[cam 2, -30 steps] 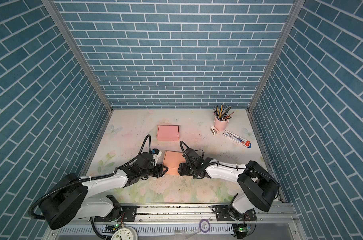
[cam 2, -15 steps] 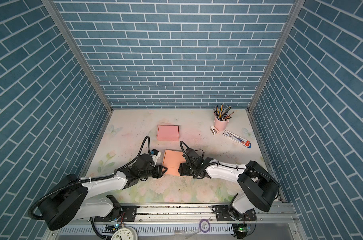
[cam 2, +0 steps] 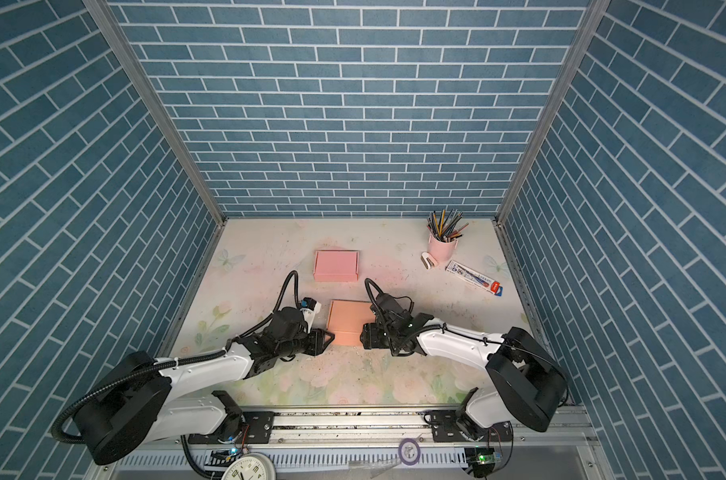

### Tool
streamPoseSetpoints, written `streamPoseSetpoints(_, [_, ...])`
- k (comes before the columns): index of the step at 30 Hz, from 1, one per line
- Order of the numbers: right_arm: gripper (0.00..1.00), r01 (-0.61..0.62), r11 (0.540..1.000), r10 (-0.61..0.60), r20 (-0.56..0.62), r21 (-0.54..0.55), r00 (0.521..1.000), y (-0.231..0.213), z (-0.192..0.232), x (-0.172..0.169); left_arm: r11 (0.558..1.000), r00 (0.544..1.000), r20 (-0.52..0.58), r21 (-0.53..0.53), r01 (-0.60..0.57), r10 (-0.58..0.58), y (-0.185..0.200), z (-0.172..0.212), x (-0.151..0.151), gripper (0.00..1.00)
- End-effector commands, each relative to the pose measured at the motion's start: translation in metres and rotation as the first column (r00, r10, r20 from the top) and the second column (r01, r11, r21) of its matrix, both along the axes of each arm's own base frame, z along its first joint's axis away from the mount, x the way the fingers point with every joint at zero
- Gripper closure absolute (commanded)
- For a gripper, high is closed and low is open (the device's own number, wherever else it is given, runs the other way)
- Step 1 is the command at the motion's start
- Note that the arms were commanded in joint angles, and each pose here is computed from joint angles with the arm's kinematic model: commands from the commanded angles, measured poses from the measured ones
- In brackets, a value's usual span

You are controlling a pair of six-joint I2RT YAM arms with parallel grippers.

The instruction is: Fold the paper box

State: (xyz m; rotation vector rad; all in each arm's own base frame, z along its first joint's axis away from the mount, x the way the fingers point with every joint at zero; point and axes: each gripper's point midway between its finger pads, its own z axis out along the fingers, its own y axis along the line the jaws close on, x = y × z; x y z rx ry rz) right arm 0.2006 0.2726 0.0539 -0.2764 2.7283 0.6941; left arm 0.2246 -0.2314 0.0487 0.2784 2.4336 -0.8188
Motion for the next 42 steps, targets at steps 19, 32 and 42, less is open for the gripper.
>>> streamPoseSetpoints(19, [0.32, -0.044, 0.998, 0.048, 0.115, -0.041, 0.992, -0.002, 0.024, 0.083, 1.0, 1.0, 0.013, 0.004, 0.024, -0.024, -0.002, 0.001, -0.002, 0.55])
streamPoseSetpoints(32, [0.34, -0.056, 0.998, 0.055, 0.061, 0.022, 0.997, 0.011, 0.01, 0.077, 0.999, 0.999, 0.018, -0.012, 0.045, -0.044, -0.009, 0.002, -0.003, 0.56])
streamPoseSetpoints(42, [0.35, -0.045, 0.997, 0.044, 0.021, 0.061, 0.999, 0.019, 0.005, 0.048, 0.998, 0.998, 0.015, -0.03, 0.055, -0.054, -0.015, 0.005, -0.006, 0.58])
